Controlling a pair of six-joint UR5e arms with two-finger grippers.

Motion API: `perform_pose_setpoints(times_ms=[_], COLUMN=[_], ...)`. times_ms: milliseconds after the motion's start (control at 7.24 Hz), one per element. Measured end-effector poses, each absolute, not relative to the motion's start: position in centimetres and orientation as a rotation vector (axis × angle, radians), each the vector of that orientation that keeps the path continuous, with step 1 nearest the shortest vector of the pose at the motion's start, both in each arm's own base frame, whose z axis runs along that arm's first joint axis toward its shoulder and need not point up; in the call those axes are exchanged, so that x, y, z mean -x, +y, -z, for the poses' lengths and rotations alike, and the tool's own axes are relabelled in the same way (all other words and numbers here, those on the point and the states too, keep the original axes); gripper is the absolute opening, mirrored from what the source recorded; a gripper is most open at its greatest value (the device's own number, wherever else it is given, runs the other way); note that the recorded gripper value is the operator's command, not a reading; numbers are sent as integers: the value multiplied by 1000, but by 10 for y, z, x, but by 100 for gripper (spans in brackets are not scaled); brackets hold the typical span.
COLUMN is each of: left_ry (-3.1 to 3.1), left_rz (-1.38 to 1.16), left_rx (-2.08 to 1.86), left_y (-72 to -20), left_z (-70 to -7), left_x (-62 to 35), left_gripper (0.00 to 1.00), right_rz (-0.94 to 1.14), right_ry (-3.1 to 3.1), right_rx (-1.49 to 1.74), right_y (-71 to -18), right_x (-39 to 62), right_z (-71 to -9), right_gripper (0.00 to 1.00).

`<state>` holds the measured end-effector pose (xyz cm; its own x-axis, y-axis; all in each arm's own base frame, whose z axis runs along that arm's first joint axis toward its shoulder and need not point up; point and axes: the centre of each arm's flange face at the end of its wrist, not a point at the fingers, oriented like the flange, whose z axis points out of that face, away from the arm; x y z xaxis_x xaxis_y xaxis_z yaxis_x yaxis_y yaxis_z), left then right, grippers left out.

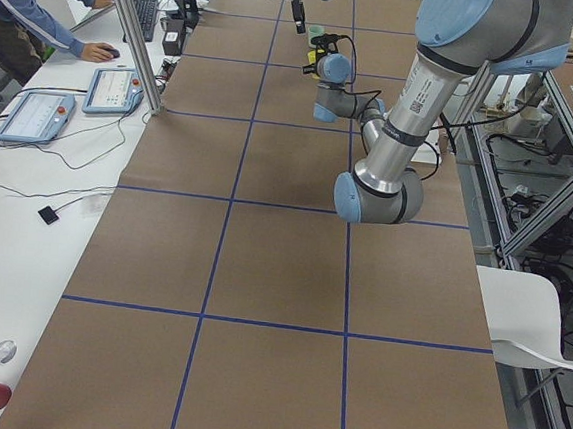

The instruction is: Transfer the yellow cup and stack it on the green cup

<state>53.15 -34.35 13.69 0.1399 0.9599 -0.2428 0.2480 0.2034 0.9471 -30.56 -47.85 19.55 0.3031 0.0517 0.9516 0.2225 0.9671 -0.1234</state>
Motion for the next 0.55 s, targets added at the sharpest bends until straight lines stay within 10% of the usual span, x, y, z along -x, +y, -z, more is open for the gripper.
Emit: perform_pose_setpoints(times_ms=[552], left_ry=[1328], left_rz=[-810], left_rx=[-1254], left_y=[-343], left_z=[-138], left_x=[-538], left_gripper=[0], right_rz=[154], right_ry=[-1227], right_rx=[178], right_y=[-456], right_x=[337], right_z=[-188], right_gripper=[90])
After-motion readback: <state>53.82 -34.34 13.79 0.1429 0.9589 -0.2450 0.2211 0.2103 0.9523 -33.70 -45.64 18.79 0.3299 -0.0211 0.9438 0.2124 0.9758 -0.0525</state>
